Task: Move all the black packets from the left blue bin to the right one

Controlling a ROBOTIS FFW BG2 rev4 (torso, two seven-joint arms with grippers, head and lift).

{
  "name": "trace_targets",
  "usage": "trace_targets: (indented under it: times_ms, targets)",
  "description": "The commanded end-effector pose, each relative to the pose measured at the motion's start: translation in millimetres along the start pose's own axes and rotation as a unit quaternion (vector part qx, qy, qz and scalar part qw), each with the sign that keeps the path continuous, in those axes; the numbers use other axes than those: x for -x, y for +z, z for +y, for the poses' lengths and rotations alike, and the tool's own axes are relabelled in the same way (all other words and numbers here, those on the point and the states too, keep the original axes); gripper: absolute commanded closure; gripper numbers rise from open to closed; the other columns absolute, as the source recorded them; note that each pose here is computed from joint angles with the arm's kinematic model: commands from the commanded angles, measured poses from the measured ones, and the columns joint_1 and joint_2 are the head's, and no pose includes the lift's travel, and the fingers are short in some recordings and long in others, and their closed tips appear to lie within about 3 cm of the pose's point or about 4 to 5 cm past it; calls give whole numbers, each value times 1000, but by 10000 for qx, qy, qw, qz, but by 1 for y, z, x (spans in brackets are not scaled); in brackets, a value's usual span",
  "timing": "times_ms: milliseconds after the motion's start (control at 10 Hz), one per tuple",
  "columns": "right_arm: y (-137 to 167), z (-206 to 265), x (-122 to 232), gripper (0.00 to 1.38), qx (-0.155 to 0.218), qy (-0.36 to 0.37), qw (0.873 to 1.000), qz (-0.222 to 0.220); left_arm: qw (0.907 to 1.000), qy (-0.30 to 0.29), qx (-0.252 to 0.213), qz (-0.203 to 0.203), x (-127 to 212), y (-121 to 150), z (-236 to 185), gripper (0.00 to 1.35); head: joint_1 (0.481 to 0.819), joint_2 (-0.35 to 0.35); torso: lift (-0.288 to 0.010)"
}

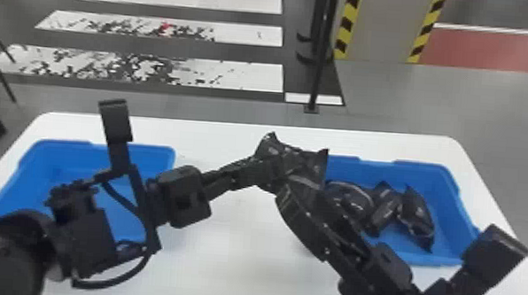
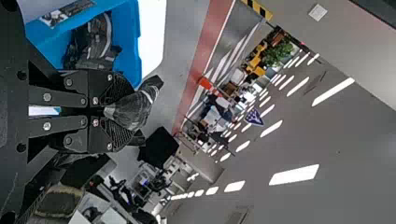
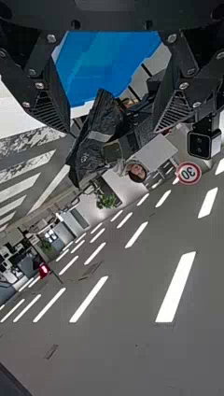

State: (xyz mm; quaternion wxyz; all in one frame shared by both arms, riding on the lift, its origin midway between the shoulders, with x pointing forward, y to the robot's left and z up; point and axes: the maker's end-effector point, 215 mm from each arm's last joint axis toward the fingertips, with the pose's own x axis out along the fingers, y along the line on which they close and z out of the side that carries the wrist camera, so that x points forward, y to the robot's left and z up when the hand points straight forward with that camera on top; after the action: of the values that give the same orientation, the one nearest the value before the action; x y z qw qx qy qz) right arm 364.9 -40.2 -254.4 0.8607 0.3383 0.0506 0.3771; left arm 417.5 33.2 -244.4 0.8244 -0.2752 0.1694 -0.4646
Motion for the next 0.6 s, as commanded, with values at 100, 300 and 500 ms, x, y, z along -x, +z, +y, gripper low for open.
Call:
trace_targets:
  times_ms: [100, 300, 500]
  targets:
    - [-3, -4, -1, 1136, -271, -54, 9996, -52, 9998, -200, 82, 32, -7, -6, -14, 1202, 695, -17, -154]
    - [9, -3, 4, 1276, -131, -252, 9994, -198, 9997, -252, 77, -11, -8, -3, -17, 1202, 695, -30, -154]
    - [9, -3, 4, 1276, -104, -263, 9994, -210, 9995, -287, 122, -87, -8, 0, -19, 1193, 695, -44, -154]
